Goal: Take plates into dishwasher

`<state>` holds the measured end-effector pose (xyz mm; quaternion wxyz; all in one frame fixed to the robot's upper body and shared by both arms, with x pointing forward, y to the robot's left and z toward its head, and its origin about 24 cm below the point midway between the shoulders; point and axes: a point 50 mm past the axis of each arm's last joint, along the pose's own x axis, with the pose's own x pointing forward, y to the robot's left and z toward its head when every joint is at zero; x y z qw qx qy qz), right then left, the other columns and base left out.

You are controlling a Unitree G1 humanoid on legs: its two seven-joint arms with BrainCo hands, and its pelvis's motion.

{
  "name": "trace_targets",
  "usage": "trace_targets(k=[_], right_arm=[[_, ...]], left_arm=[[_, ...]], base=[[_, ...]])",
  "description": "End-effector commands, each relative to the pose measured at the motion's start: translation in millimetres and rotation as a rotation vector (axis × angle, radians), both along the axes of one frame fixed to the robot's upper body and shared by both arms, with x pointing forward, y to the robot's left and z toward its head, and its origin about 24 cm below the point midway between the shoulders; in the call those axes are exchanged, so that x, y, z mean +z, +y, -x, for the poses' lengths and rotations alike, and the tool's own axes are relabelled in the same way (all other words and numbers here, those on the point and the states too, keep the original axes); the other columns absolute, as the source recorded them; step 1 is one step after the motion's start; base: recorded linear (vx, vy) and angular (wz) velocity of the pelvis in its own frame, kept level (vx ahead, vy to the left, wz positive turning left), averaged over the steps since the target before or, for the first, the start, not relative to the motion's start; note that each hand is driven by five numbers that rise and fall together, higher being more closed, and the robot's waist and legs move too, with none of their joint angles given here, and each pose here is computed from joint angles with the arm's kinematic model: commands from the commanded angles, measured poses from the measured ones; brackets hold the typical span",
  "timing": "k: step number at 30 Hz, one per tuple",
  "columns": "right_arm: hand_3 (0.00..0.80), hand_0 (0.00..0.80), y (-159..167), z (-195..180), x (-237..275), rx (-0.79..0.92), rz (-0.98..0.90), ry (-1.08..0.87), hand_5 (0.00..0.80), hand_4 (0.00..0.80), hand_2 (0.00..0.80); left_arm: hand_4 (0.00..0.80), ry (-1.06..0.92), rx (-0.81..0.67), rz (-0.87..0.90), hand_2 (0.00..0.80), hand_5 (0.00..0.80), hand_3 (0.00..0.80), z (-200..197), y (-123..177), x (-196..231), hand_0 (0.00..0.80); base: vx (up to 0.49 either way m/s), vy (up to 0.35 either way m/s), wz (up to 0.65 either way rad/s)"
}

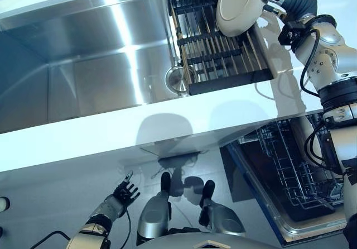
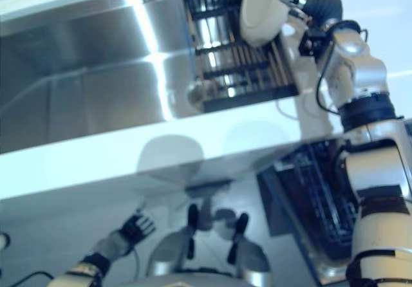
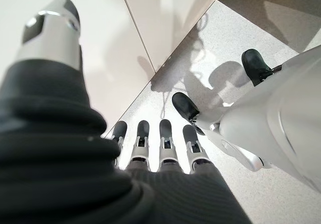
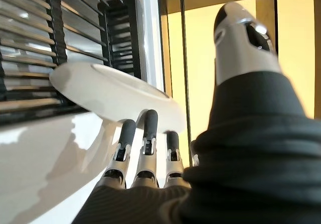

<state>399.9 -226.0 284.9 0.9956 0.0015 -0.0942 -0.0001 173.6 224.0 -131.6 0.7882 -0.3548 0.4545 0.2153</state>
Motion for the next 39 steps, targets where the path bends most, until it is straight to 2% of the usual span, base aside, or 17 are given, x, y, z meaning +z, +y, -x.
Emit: trace_targets(k=[1, 13, 30, 39], right_arm=[[0.000, 0.000, 11.4, 4.4, 48.9, 0.028, 0.051, -0.129, 0.000, 0.000, 0.000], [0.000, 0.000, 9.9, 4.7, 51.0, 0.018, 0.004, -0.149, 0.000, 0.000, 0.000], [0.000, 0.000, -21.7, 14.0, 60.3, -0.046, -0.070, -0.190, 0.000, 0.000, 0.000], [0.000, 0.000, -22.8, 11.3, 57.4, -0.049, -0.067, -0.171, 0.000, 0.000, 0.000]], left_arm=[[0.000, -0.028, -0.040, -0.008, 0.000, 0.000, 0.000, -19.2, -4.5, 7.7, 0.000], [0.000, -0.037, -0.040, -0.004, 0.000, 0.000, 0.000, -22.5, -6.5, 8.8, 0.000], [0.000, 0.001, -0.065, -0.028, 0.000, 0.000, 0.000, -4.3, -0.2, 0.2, 0.000], [0.000, 0.004, -0.062, -0.019, 0.000, 0.000, 0.000, 1.2, 1.3, -2.3, 0.000]], base=[[0.000, 0.000, 0.00], [0.000, 0.000, 0.00], [0.023, -0.015, 0.01], [0.000, 0.000, 0.00]])
